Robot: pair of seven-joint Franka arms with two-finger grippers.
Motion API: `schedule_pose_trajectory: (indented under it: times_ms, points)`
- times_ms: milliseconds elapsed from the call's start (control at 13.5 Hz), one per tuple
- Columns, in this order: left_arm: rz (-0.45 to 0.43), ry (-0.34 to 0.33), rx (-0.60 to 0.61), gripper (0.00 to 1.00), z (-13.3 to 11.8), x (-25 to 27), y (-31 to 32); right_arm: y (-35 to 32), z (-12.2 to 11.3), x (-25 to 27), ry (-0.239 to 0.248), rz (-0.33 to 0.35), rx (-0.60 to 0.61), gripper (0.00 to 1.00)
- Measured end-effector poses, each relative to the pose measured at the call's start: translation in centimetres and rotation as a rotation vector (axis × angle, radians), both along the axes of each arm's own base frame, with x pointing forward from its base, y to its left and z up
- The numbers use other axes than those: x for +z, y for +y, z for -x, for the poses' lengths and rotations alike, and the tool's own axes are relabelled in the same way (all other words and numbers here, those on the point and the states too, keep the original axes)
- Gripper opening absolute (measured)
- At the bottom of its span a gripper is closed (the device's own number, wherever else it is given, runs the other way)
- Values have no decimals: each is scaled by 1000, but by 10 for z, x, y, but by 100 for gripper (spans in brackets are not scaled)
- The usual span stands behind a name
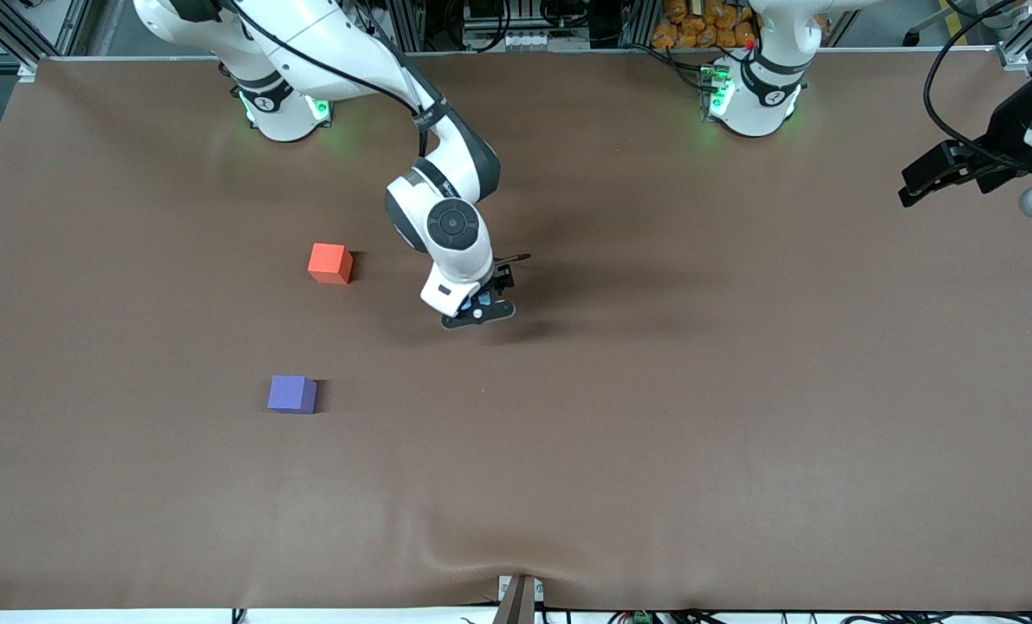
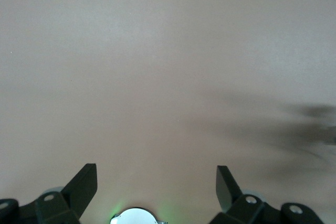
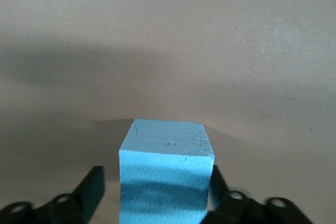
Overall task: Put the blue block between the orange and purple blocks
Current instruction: 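Carry the blue cube with the right gripper between red and purple cubes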
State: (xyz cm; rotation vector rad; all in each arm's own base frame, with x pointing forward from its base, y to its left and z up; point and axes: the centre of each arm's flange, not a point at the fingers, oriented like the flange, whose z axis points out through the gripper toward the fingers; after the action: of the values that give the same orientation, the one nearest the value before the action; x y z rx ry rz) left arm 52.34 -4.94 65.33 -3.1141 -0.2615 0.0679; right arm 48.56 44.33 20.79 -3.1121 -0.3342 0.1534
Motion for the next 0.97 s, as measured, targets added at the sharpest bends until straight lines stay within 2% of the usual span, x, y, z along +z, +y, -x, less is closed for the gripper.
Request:
schedule_pose_trajectory:
  times_ms: [74,148,223,520,668,817,965]
  points:
    - [0,0,-3,100,0,0,-2,-2,-1,-1,0,2,-4,67]
    - [0,1,-3,100,0,0,-2,-5,-5,1,0,6,-11,59]
    - [0,2,-2,100,0,-1,-1,-11,-11,6,10,18,-23,56]
    - [0,3,9,100,-1,-2,5,-88,-64,86,91,96,-145,56]
    - [0,3,10,100,-1,-2,5,-160,-93,132,98,116,-221,52]
    - [1,2,16,100,-1,-1,8,-216,-105,150,115,111,-270,52]
    - [1,2,20,100,-1,-1,11,-257,-105,142,134,112,-321,52]
